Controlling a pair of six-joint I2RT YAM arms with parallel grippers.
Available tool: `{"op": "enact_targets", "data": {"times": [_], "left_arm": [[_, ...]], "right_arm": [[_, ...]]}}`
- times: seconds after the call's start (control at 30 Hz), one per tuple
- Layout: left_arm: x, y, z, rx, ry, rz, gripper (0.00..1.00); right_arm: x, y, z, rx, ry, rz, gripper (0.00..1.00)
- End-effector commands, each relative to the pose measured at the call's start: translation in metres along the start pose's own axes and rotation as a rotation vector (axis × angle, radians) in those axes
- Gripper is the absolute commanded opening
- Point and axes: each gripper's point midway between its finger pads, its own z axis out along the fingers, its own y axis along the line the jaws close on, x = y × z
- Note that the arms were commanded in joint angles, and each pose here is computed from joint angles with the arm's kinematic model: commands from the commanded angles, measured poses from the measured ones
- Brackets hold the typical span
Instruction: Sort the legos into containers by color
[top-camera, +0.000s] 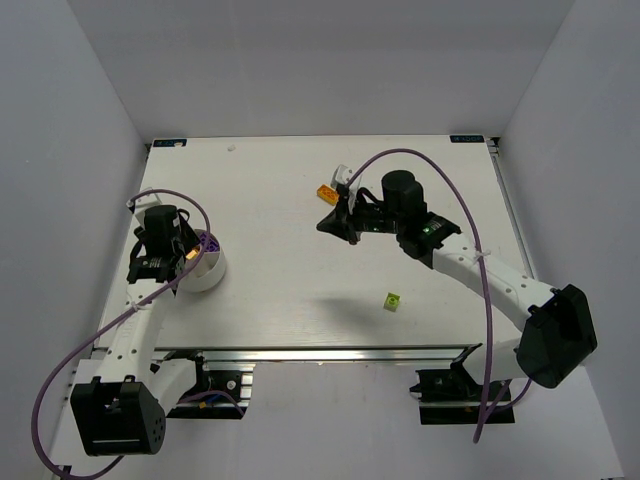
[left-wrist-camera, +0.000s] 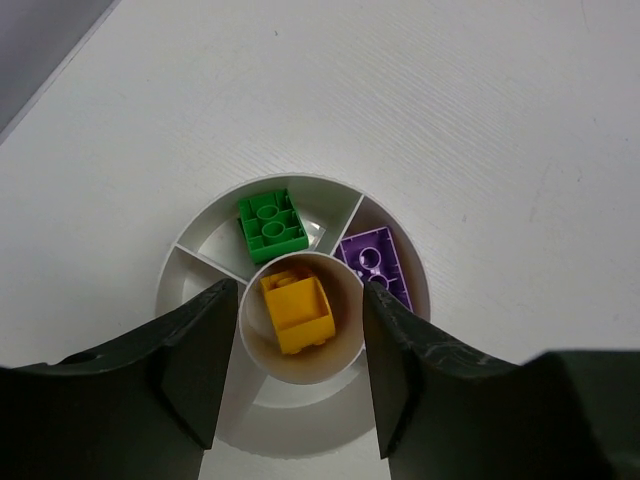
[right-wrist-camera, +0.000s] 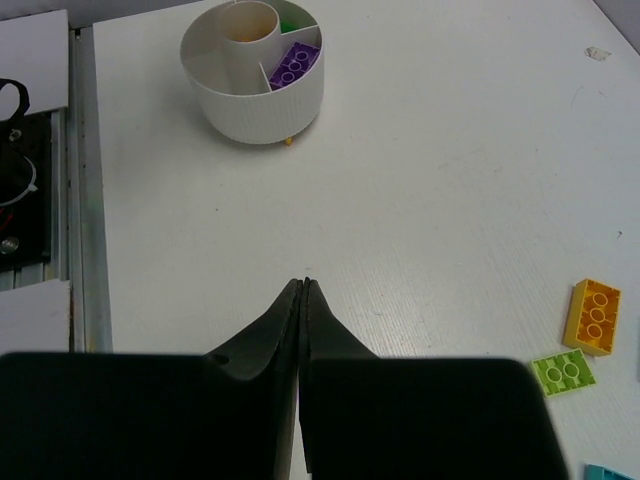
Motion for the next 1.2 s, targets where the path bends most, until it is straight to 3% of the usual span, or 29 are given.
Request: {"op": "enact_targets", "data": {"times": [0.0, 0.07, 0.17, 0.2, 0.23, 0.3, 0.33, 0.37, 0.4, 0.43, 0.53, 0.67, 0.7, 0.8, 1.0, 1.17], "left_arm": [[-0.002, -0.001, -0.004, 0.013, -0.009, -0.004, 0.63], [-0.015, -0.005, -0.013, 0.042, -0.050, -0.012, 0.52], [-0.039, -0.032, -0.035, 0.222, -0.123, -0.010, 0.14], [-0.042, -0.053, -0.047, 0.351, -0.117, 0.004, 0.11], [-0.047, -0.067, -0.056, 0.435, -0.134, 0.012, 0.09], [-0.035, -0.107, -0.086, 0.710, -0.079, 0.077, 0.14], [-0.032, -0.119, -0.095, 0.808, -0.074, 0.115, 0.21], [-0.021, -0.131, -0.105, 0.905, -0.035, 0.143, 0.32], [-0.013, -0.138, -0.114, 0.982, 0.001, 0.161, 0.61], [-0.001, -0.146, -0.128, 1.092, 0.052, 0.183, 0.72], [0.016, -0.143, -0.129, 1.117, 0.105, 0.204, 0.88], [0.021, -0.132, -0.127, 1.060, 0.041, 0.179, 0.97], [0.021, -0.131, -0.128, 1.057, 0.025, 0.162, 0.98], [0.015, -0.131, -0.135, 1.067, 0.001, 0.166, 0.98], [0.012, -0.127, -0.136, 1.035, -0.016, 0.153, 0.98], [0.009, -0.123, -0.133, 0.994, -0.029, 0.148, 0.98]], "right_arm": [[-0.017, 0.002, -0.007, 0.006, -0.058, -0.033, 0.02], [-0.018, -0.001, -0.009, 0.020, -0.058, -0.036, 0.07], [-0.016, -0.021, -0.017, 0.105, -0.049, 0.035, 0.45], [-0.015, -0.040, -0.026, 0.182, -0.048, 0.097, 0.67], [-0.005, -0.051, -0.031, 0.241, -0.007, 0.132, 0.73], [0.011, -0.062, -0.038, 0.271, 0.046, 0.191, 0.80], [0.027, -0.082, -0.058, 0.344, 0.094, 0.274, 0.79], [0.036, -0.087, -0.066, 0.366, 0.129, 0.317, 0.79], [0.052, -0.101, -0.079, 0.415, 0.174, 0.382, 0.75], [0.058, -0.115, -0.095, 0.486, 0.208, 0.427, 0.73], [0.098, -0.119, -0.136, 0.581, 0.350, 0.571, 0.56], [0.114, -0.139, -0.192, 0.750, 0.392, 0.525, 0.64], [0.117, -0.139, -0.196, 0.751, 0.412, 0.533, 0.74], [0.127, -0.143, -0.199, 0.717, 0.465, 0.555, 0.89], [0.169, -0.149, -0.214, 0.668, 0.584, 0.524, 0.89], [0.167, -0.163, -0.199, 0.522, 0.572, 0.388, 0.84]]}}
